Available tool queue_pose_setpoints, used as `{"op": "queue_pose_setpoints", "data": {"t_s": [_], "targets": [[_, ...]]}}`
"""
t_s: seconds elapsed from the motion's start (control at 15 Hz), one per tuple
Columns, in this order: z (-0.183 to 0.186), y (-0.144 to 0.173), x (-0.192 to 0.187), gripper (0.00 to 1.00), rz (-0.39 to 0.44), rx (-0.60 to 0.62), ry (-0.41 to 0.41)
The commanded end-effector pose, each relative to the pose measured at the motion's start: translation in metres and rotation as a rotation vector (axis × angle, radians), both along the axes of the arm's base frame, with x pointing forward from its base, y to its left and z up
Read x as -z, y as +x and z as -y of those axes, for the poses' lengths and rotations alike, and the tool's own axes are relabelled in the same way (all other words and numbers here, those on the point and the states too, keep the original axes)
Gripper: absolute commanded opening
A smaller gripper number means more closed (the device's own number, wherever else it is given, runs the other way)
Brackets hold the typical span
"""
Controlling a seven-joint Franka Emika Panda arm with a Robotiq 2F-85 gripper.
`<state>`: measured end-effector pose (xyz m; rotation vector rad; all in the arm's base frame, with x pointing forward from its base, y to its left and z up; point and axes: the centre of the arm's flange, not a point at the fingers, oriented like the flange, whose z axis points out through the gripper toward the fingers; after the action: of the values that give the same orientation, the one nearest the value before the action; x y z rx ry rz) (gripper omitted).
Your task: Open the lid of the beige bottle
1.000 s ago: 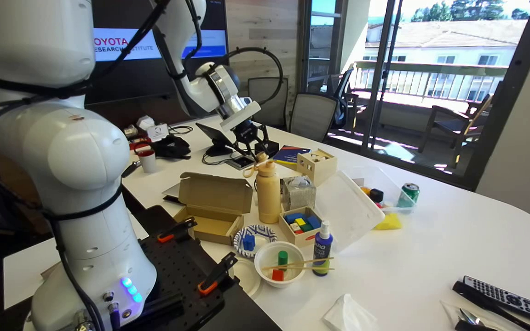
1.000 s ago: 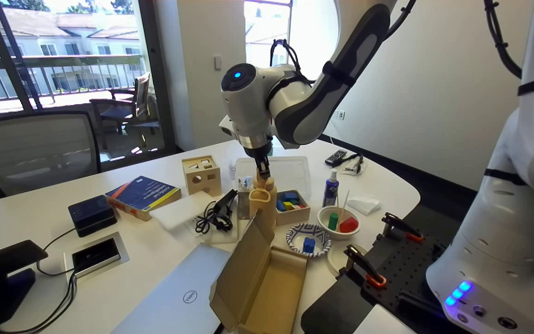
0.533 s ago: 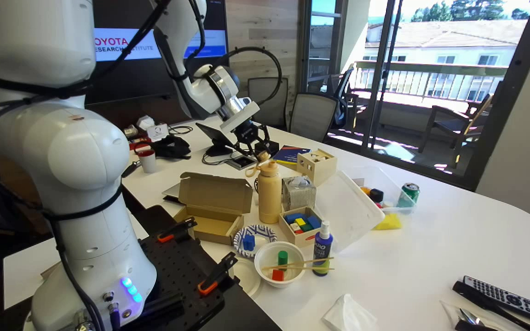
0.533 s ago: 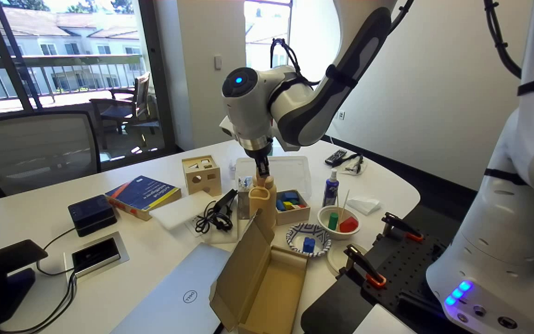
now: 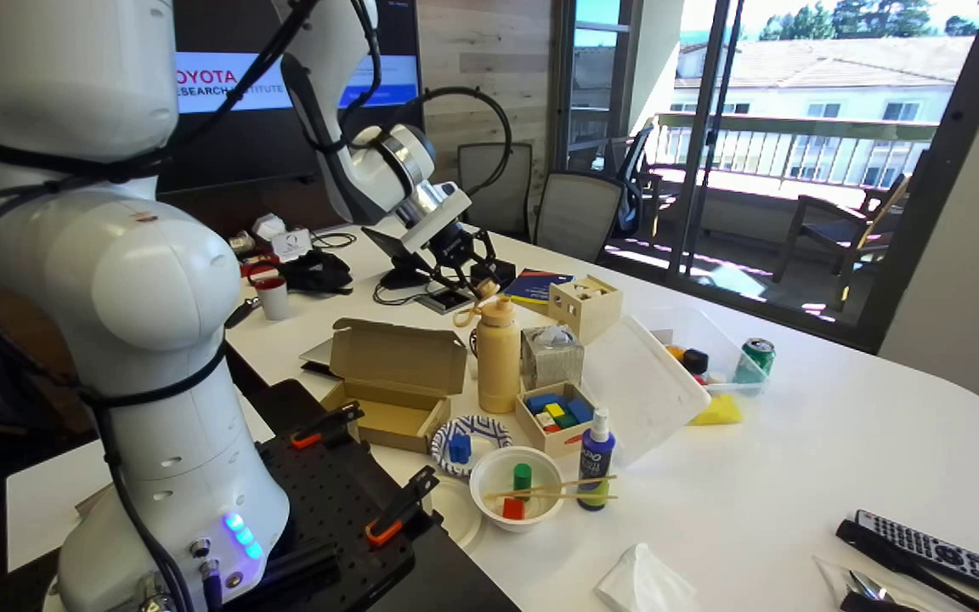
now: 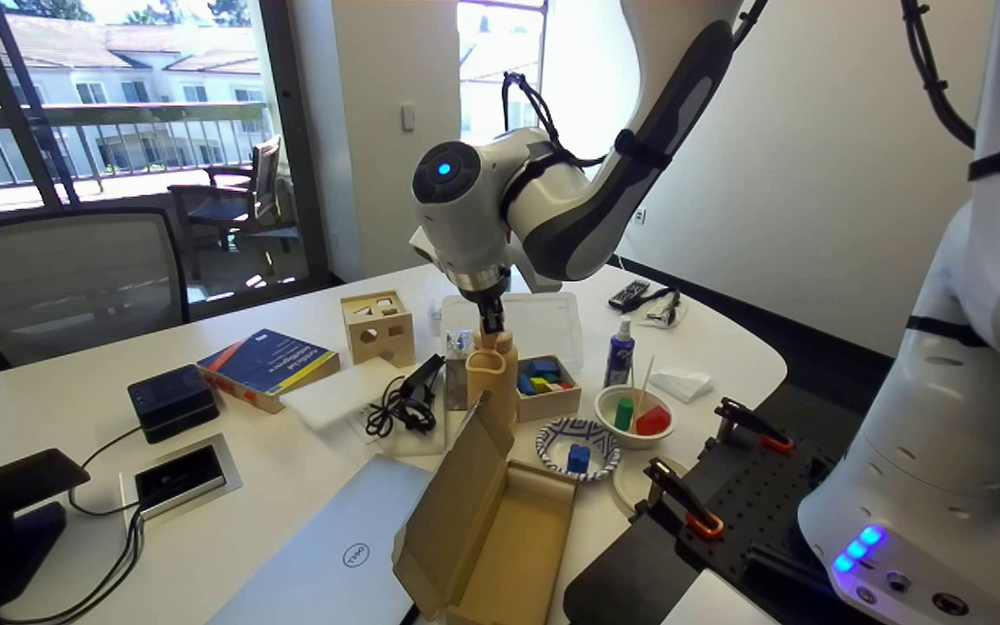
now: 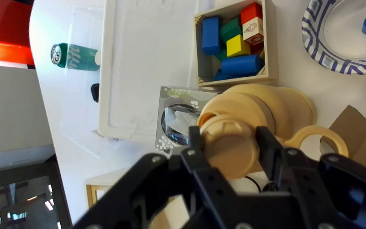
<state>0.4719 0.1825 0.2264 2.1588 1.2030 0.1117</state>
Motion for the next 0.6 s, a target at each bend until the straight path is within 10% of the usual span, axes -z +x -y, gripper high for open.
{"op": "queue_pose_setpoints", "data": {"t_s": [0.0, 0.53], "targets": [[-0.009, -0.012, 0.009, 0.21, 0.046, 0.016, -0.048], [-0.023, -0.024, 0.018, 0.21, 0.116, 0.033, -0.12]]}}
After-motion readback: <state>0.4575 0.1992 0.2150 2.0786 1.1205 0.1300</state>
